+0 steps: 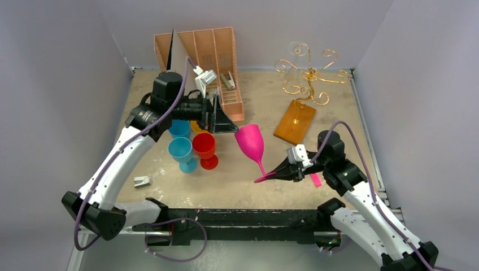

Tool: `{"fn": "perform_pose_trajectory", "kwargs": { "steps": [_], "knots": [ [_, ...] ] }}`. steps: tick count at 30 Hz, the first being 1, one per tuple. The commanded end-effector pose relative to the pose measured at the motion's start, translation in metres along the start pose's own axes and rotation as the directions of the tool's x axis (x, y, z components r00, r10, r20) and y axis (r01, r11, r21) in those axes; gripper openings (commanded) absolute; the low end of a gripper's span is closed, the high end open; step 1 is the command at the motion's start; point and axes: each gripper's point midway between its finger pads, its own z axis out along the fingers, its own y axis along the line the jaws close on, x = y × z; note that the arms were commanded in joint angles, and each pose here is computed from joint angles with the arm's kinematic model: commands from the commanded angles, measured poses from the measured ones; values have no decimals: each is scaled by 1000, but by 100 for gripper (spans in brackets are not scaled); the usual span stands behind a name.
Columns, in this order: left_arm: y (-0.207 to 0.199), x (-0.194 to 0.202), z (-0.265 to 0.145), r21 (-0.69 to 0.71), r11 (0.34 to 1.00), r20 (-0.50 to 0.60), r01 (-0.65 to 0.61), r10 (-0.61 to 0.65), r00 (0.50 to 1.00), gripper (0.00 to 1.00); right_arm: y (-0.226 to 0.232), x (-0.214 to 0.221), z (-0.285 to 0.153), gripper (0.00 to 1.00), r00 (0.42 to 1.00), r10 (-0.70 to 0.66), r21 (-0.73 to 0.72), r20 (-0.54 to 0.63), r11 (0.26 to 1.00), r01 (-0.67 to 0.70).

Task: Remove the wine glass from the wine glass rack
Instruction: Place the wine glass at the center of the board.

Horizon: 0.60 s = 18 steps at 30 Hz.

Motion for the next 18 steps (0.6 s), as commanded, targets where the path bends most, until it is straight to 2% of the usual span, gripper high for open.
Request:
{"fn": "perform_pose_trajectory", "kwargs": {
  "steps": [1, 5, 10, 18],
  "knots": [
    [-9, -13, 8, 110, 992, -19, -62, 64, 998, 92, 12, -19, 1, 0, 996, -66, -97, 59, 993, 71],
    [-9, -9, 16, 171, 985, -79, -18, 32, 996, 90, 16, -21, 1, 0, 995, -80, -135, 67, 987, 89],
    [-19, -10, 17, 253, 967, -78, -25, 47, 996, 90, 21, -25, 1, 0, 992, -92, -185, 91, 977, 107],
    [-34, 3, 16, 329, 944, -120, -19, 61, 991, 86, 23, -25, 1, 0, 990, -105, -185, 89, 975, 120]
  ]
}}
